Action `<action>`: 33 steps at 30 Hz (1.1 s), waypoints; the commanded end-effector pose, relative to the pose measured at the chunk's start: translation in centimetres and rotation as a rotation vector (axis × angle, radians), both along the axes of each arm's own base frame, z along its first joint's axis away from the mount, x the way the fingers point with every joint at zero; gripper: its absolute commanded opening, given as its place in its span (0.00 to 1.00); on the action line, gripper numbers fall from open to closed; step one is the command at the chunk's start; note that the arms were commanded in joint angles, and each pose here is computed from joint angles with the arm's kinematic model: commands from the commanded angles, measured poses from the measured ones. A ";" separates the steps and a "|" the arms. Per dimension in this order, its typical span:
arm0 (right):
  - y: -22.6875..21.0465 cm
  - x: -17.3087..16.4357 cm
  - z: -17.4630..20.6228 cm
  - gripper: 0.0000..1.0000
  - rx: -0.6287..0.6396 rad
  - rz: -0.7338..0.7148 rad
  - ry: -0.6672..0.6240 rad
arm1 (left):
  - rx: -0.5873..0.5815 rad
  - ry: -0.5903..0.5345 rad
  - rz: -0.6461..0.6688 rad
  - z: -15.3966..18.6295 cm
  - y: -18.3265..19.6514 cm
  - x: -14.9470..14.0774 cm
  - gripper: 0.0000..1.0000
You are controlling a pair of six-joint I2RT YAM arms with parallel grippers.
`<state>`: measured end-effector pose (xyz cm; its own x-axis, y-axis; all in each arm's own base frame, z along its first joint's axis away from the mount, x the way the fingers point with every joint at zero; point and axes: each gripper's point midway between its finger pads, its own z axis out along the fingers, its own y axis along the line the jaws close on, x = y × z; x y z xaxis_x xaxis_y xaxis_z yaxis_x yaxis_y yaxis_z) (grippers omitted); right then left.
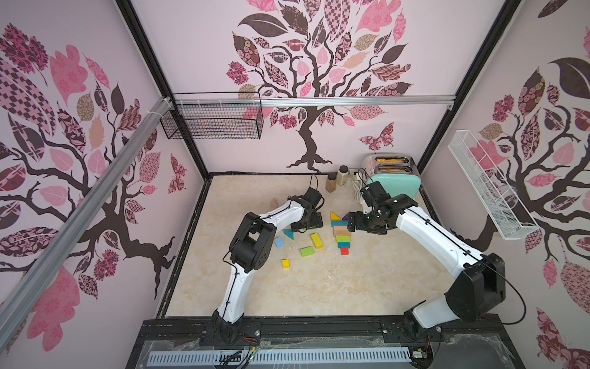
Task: Assemble a carrot with building blocks
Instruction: Move the building block to the center of the board.
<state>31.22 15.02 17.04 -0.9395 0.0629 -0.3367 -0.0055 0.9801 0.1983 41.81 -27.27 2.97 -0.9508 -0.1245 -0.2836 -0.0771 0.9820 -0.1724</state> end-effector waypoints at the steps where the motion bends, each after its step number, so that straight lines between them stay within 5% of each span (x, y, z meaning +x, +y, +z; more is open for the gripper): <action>1: 0.1 -0.1 1.2 0.93 0.016 0.002 -0.032 | 0.008 -0.027 0.011 0.0 0.1 0.6 0.91; 8: 0.1 -0.2 1.0 0.92 0.015 0.004 -0.027 | 0.006 -0.046 0.010 0.2 0.0 0.9 0.89; 22: 0.5 -0.2 0.6 0.91 0.036 0.008 -0.011 | 0.080 -0.027 0.017 0.6 2.8 -1.7 0.55; 33: 0.6 -0.2 0.1 0.90 0.036 0.009 -0.003 | 0.089 -0.045 -0.002 1.4 3.9 -3.0 0.57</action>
